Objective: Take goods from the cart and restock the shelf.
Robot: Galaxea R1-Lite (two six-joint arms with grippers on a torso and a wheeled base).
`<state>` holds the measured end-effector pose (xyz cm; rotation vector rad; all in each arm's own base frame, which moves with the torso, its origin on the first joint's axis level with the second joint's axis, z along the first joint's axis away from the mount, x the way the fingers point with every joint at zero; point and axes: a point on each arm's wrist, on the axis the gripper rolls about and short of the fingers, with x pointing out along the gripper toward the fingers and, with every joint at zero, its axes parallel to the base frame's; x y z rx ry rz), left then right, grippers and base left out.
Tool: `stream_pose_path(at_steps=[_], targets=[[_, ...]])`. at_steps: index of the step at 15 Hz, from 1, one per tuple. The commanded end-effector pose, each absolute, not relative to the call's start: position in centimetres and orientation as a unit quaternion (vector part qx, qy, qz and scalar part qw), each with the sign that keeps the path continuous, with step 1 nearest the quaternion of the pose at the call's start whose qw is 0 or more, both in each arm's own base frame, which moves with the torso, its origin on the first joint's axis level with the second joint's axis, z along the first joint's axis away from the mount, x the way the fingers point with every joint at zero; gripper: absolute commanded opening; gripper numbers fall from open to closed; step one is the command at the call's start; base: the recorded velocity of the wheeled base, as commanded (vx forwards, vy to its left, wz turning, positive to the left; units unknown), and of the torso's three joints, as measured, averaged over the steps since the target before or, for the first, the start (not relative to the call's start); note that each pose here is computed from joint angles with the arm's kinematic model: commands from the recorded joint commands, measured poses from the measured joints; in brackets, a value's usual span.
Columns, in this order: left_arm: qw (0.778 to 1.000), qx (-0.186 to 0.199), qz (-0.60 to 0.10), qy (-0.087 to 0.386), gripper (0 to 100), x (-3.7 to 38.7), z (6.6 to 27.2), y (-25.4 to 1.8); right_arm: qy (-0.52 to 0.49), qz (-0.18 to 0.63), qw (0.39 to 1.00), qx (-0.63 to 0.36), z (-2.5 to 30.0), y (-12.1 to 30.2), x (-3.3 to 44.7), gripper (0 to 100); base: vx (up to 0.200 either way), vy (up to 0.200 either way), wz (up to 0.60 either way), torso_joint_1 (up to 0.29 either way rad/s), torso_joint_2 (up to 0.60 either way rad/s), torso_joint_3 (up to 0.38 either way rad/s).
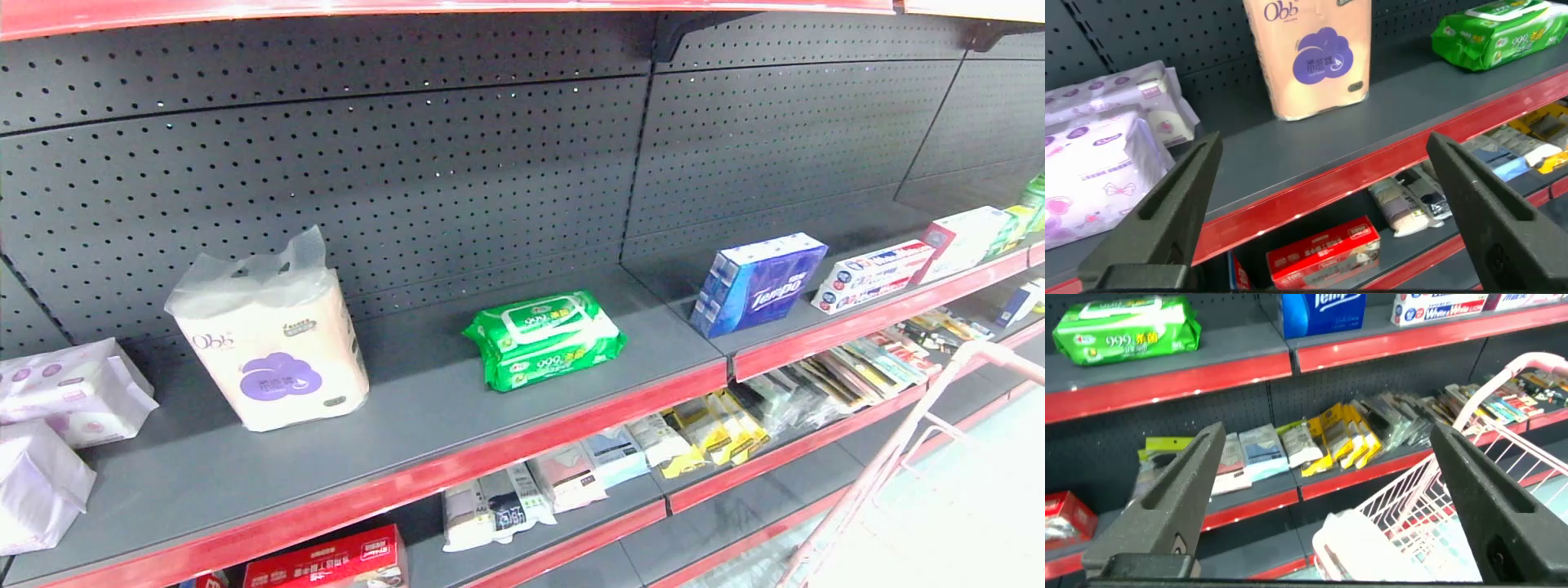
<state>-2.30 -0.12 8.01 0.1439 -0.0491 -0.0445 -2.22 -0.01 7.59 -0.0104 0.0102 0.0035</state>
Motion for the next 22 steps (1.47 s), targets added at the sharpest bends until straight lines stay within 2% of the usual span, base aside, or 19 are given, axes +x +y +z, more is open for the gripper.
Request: stream_pose_path(at_steps=[1, 4, 6, 7, 8, 9, 10, 11, 13, 14, 16, 20, 22], targets=[[0.997, 0.074, -0.022, -0.025, 100, -2.3, 8.0, -0.1, 0.008, 0.006, 1.000, -0.004, 7.6, 0.0, -2.2, 100, 0.000, 0.000, 0.00, 0.000, 0.00, 0.000], [0.996, 0.079, -0.022, -0.025, 100, -2.3, 8.0, -0.1, 0.025, 0.017, 1.000, -0.008, 7.7, 0.0, -1.9, 100, 0.000, 0.000, 0.00, 0.000, 0.00, 0.000], [0.996, 0.079, -0.022, -0.025, 100, -2.3, 8.0, -0.1, 0.089, -0.059, 0.994, -0.005, 8.2, 0.1, -0.9, 100, 0.000, 0.000, 0.00, 0.000, 0.00, 0.000], [0.996, 0.079, -0.022, -0.025, 100, -2.3, 8.0, -0.1, 0.103, -0.080, 0.991, 0.006, 12.8, -0.1, 0.8, 100, 0.000, 0.000, 0.00, 0.000, 0.00, 0.000], [0.997, 0.076, -0.017, -0.024, 100, -2.3, 8.0, -0.1, 0.122, -0.099, 0.987, 0.044, 18.6, -1.0, 4.7, 100, 0.000, 0.000, 0.00, 0.000, 0.00, 0.000], [0.997, 0.073, -0.017, -0.025, 100, -2.3, 8.1, -0.1, 0.092, -0.119, 0.985, 0.085, 24.4, -2.1, 8.2, 100, 0.000, 0.000, 0.00, 0.000, 0.00, 0.000], [0.997, 0.068, -0.018, -0.024, 100, -2.3, 8.0, -0.1, 0.151, -0.101, 0.983, 0.023, 27.8, -3.8, 13.2, 100, 0.000, 0.000, 0.00, 0.000, 0.00, 0.000], [0.997, 0.066, -0.018, -0.025, 100, -2.3, 8.1, -0.1, 0.243, -0.084, 0.966, -0.020, 25.3, -4.5, 14.3, 100, 0.000, 0.000, 0.00, 0.000, 0.00, 0.000], [0.997, 0.065, -0.018, -0.024, 100, -2.3, 8.0, -0.1, 0.360, -0.052, 0.930, -0.044, 20.2, -5.0, 15.1, 100, 0.000, 0.000, 0.00, 0.000, 0.00, 0.000], [0.997, 0.064, -0.018, -0.024, 100, -2.3, 8.0, -0.1, 0.440, -0.034, 0.897, -0.036, 16.1, -5.4, 15.8, 100, 0.000, 0.000, 0.00, 0.000, 0.00, 0.000], [0.997, 0.064, -0.018, -0.025, 100, -2.3, 8.1, -0.1, 0.502, -0.010, 0.863, -0.052, 11.8, -6.3, 16.8, 100, 0.000, 0.000, 0.00, 0.000, 0.00, 0.000], [0.997, 0.064, -0.018, -0.025, 100, -2.3, 8.1, -0.1, 0.572, 0.054, 0.809, -0.127, 6.7, -8.8, 16.7, 100, 0.000, 0.000, 0.00, 0.000, 0.00, 0.000], [0.997, 0.064, -0.018, -0.025, 100, -2.3, 8.1, -0.1, 0.584, 0.086, 0.793, -0.149, 5.7, -9.3, 16.7, 100, 0.000, 0.000, 0.00, 0.000, 0.00, 0.000]])
